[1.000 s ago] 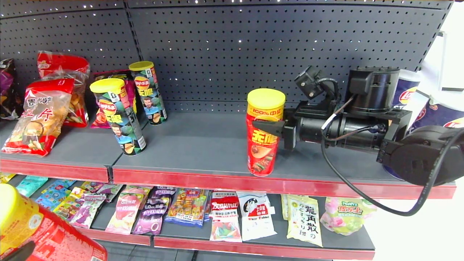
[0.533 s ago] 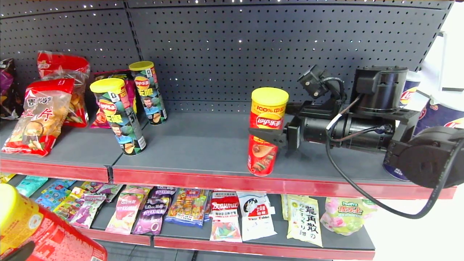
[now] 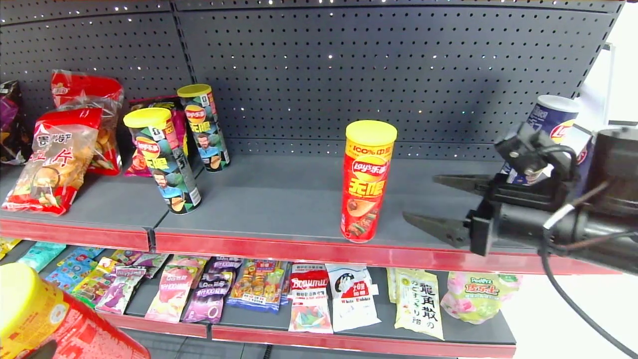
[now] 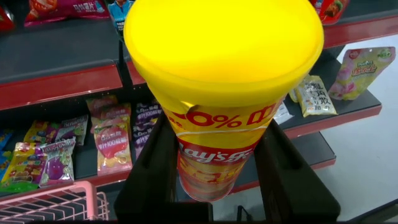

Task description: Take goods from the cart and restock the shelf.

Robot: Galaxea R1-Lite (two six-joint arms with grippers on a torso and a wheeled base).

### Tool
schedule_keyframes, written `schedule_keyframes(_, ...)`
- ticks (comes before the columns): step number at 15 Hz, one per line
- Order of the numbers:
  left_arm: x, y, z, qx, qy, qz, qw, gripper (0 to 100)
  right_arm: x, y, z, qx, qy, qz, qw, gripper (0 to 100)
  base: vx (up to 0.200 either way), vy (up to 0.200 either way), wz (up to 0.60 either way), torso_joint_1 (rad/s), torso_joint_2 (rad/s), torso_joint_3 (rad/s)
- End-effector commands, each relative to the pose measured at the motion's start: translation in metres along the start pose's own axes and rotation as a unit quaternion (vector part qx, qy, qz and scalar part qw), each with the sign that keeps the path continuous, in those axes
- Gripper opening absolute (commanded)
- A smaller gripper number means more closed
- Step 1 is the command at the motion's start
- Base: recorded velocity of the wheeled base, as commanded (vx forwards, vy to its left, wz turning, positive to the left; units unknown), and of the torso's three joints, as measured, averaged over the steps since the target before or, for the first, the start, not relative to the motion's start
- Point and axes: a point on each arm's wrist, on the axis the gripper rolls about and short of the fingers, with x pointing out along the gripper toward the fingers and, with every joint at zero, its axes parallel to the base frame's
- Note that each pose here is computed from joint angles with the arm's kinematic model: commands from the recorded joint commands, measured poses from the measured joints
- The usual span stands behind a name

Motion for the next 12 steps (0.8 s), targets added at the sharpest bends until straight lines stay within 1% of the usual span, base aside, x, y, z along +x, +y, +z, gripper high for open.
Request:
schedule_keyframes(1,-0.001,0.0,-0.002,0.0,-0.001,0.0,1.0,0,-0.097,0.033,-0.03,-0.003,-0.029,-0.086,0.996,100,0.0,0.0,0.0,0.0,0.0,0.0)
schedule_keyframes(2,-0.001,0.0,-0.001,0.0,-0.004,0.001,1.0,0,-0.12,0.039,-0.041,-0.002,-0.041,-0.132,0.99,100,0.0,0.0,0.0,0.0,0.0,0.0)
schedule_keyframes(3,-0.001,0.0,0.001,-0.001,-0.006,0.001,1.0,0,-0.141,0.043,-0.05,0.001,-0.048,-0.186,0.981,100,0.0,0.0,0.0,0.0,0.0,0.0)
schedule_keyframes(4,-0.002,0.0,0.001,0.0,-0.008,0.002,1.0,0,-0.161,0.049,-0.059,0.007,-0.043,-0.22,0.974,100,0.0,0.0,0.0,0.0,0.0,0.0)
schedule_keyframes(6,-0.002,-0.001,0.0,0.0,-0.008,0.001,1.0,0,-0.193,0.069,-0.084,0.026,-0.004,-0.262,0.965,100,0.0,0.0,0.0,0.0,0.0,0.0)
schedule_keyframes(7,-0.002,0.0,0.0,0.0,-0.008,0.004,1.0,0,-0.204,0.077,-0.093,0.03,0.0,-0.279,0.96,100,0.0,0.0,0.0,0.0,0.0,0.0)
schedule_keyframes(9,-0.003,-0.001,-0.001,0.0,-0.008,0.004,1.0,0,-0.212,0.086,-0.104,0.033,-0.001,-0.308,0.951,100,0.0,0.0,0.0,0.0,0.0,0.0)
schedule_keyframes(11,-0.001,0.0,-0.001,-0.001,-0.003,0.001,1.0,0,-0.214,0.095,-0.132,0.038,0.004,-0.377,0.926,100,0.0,0.0,0.0,0.0,0.0,0.0)
schedule_keyframes(12,-0.001,0.0,-0.002,-0.001,-0.004,0.001,1.0,0,-0.213,0.098,-0.148,0.039,0.006,-0.401,0.915,100,0.0,0.0,0.0,0.0,0.0,0.0)
